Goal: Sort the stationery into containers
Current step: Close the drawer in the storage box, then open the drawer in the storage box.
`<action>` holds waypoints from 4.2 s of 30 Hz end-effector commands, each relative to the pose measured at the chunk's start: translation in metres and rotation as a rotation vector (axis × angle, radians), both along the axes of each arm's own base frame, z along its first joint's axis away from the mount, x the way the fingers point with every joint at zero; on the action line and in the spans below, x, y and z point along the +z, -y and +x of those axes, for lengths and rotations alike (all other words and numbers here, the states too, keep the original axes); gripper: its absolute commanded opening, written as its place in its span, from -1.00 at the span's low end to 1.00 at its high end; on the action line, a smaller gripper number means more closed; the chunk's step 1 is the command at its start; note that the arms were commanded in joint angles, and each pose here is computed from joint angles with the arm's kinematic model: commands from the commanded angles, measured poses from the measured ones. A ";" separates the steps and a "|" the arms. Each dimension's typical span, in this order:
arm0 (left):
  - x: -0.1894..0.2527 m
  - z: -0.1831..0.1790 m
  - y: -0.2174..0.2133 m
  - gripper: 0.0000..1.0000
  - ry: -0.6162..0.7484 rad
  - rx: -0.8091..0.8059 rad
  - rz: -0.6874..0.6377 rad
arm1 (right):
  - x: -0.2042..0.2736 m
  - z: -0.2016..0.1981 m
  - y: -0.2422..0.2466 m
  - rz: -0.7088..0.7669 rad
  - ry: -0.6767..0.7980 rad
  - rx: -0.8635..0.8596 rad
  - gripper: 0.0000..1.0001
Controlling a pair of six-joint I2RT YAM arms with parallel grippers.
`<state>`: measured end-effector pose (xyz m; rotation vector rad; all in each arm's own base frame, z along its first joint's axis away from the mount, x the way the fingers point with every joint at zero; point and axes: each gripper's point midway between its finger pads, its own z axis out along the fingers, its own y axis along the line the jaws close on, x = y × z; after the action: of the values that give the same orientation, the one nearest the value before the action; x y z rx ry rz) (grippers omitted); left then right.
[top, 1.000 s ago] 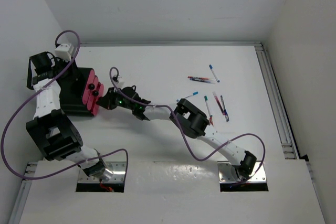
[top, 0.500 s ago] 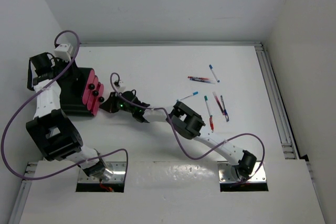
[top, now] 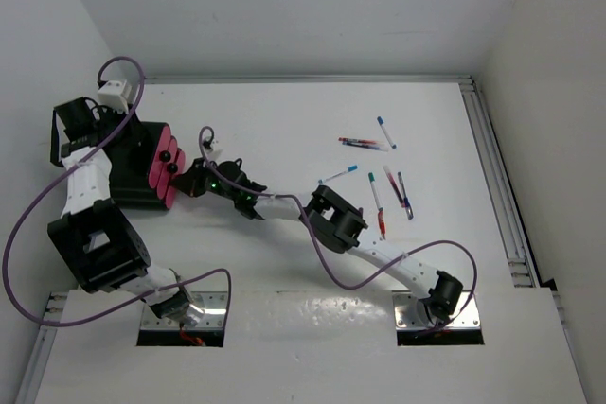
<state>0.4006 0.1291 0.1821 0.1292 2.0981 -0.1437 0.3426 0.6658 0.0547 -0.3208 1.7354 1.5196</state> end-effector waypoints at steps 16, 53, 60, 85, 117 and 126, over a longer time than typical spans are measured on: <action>-0.117 -0.083 0.033 -0.50 -0.500 0.068 -0.234 | 0.005 -0.010 -0.007 0.074 0.029 0.015 -1.00; -0.113 -0.075 0.032 -0.50 -0.462 0.051 -0.224 | 0.065 0.033 0.019 0.135 -0.012 0.010 -0.09; -0.115 -0.077 0.033 -0.50 -0.466 0.052 -0.230 | 0.060 0.030 0.014 0.138 -0.020 0.017 -0.07; -0.122 -0.079 0.034 -0.50 -0.481 0.048 -0.239 | 0.052 0.025 0.006 0.136 0.002 0.001 -0.15; -0.123 -0.079 0.034 -0.50 -0.485 0.061 -0.242 | 0.073 0.034 0.058 0.163 0.043 -0.006 -1.00; -0.125 -0.079 0.034 -0.51 -0.492 0.068 -0.254 | 0.077 0.030 0.085 0.155 0.045 0.020 -1.00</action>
<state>0.4108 0.1287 0.1800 0.1516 2.0492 -0.1591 0.3716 0.5907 0.0818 -0.2611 1.6916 1.6037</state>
